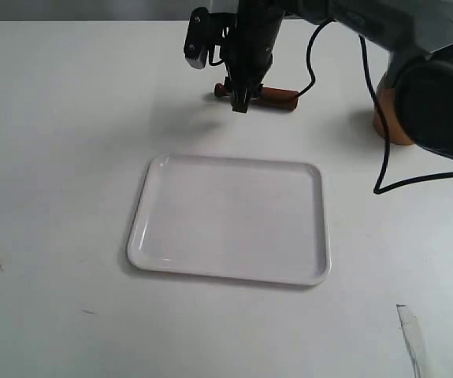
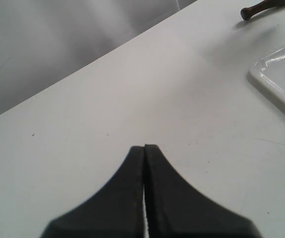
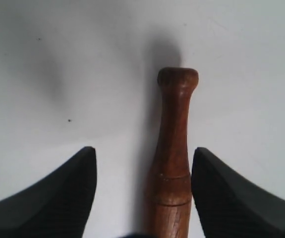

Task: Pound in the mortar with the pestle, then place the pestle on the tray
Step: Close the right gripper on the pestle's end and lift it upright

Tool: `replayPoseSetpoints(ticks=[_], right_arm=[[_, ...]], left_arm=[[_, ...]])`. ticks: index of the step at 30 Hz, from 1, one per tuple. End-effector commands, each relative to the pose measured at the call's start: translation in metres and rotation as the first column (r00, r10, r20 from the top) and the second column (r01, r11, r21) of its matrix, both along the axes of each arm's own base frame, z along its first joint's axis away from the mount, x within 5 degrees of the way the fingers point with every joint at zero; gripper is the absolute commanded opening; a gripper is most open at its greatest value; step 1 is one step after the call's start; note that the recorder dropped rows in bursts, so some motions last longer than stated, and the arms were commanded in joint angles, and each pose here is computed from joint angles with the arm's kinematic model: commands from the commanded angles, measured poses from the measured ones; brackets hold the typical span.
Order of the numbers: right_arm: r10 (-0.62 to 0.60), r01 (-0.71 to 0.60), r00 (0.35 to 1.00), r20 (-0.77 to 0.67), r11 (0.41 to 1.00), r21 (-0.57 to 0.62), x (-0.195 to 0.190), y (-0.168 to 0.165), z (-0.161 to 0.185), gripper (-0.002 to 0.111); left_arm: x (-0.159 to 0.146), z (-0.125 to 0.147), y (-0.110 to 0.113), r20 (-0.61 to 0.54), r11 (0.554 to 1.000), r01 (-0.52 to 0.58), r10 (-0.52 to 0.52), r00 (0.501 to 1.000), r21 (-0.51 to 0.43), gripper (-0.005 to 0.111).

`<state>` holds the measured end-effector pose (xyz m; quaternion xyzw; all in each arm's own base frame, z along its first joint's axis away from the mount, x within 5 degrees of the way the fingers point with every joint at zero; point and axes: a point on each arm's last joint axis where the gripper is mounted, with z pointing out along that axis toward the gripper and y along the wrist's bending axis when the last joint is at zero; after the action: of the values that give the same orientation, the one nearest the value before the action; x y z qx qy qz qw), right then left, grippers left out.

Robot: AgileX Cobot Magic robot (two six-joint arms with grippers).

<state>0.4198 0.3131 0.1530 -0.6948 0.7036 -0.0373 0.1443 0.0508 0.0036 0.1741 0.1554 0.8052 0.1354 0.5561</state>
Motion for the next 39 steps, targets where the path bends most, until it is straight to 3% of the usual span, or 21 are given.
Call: replayPoseSetpoints(ticks=[1, 8, 16, 28, 30, 31, 32, 35, 39], right_arm=[[0.006, -0.008, 1.0, 0.028, 0.999, 0.054, 0.005, 0.002, 0.001, 0.051], [0.018, -0.019, 0.999, 0.028, 0.998, 0.063, 0.008, 0.004, -0.013, 0.049], [-0.032, 0.026, 0.997, 0.063, 0.995, 0.1, 0.02, -0.002, -0.021, 0.028], [-0.033, 0.026, 0.997, 0.072, 0.995, 0.094, 0.027, -0.006, -0.039, 0.028], [-0.028, 0.014, 0.992, 0.123, 0.994, 0.107, 0.031, -0.004, -0.037, 0.019], [-0.045, 0.016, 0.983, 0.18, 0.987, 0.157, 0.035, -0.001, -0.025, 0.003], [-0.082, 0.044, 0.978, 0.193, 0.98, 0.192, 0.036, -0.001, -0.017, 0.0], [-0.197, 0.121, 0.957, 0.211, 0.938, 0.325, 0.042, -0.005, 0.014, 0.0], [-0.306, 0.203, 0.945, 0.116, 0.826, 0.525, 0.042, -0.013, 0.061, 0.0]], left_arm=[[0.0, 0.0, -0.001, 0.004, 1.0, 0.006, -0.006, 1.0, -0.015, 0.0], [0.0, 0.0, -0.001, 0.004, 1.0, 0.006, -0.006, 1.0, -0.015, 0.0], [0.0, 0.0, -0.001, 0.004, 1.0, 0.006, -0.006, 1.0, -0.015, 0.0], [0.0, 0.0, -0.001, 0.004, 1.0, 0.006, -0.006, 1.0, -0.015, 0.0], [0.0, 0.0, -0.001, 0.004, 1.0, 0.006, -0.006, 1.0, -0.015, 0.0], [0.0, 0.0, -0.001, 0.004, 1.0, 0.006, -0.006, 1.0, -0.015, 0.0], [0.0, 0.0, -0.001, 0.004, 1.0, 0.006, -0.006, 1.0, -0.015, 0.0], [0.0, 0.0, -0.001, 0.004, 1.0, 0.006, -0.006, 1.0, -0.015, 0.0], [0.0, 0.0, -0.001, 0.004, 1.0, 0.006, -0.006, 1.0, -0.015, 0.0]])
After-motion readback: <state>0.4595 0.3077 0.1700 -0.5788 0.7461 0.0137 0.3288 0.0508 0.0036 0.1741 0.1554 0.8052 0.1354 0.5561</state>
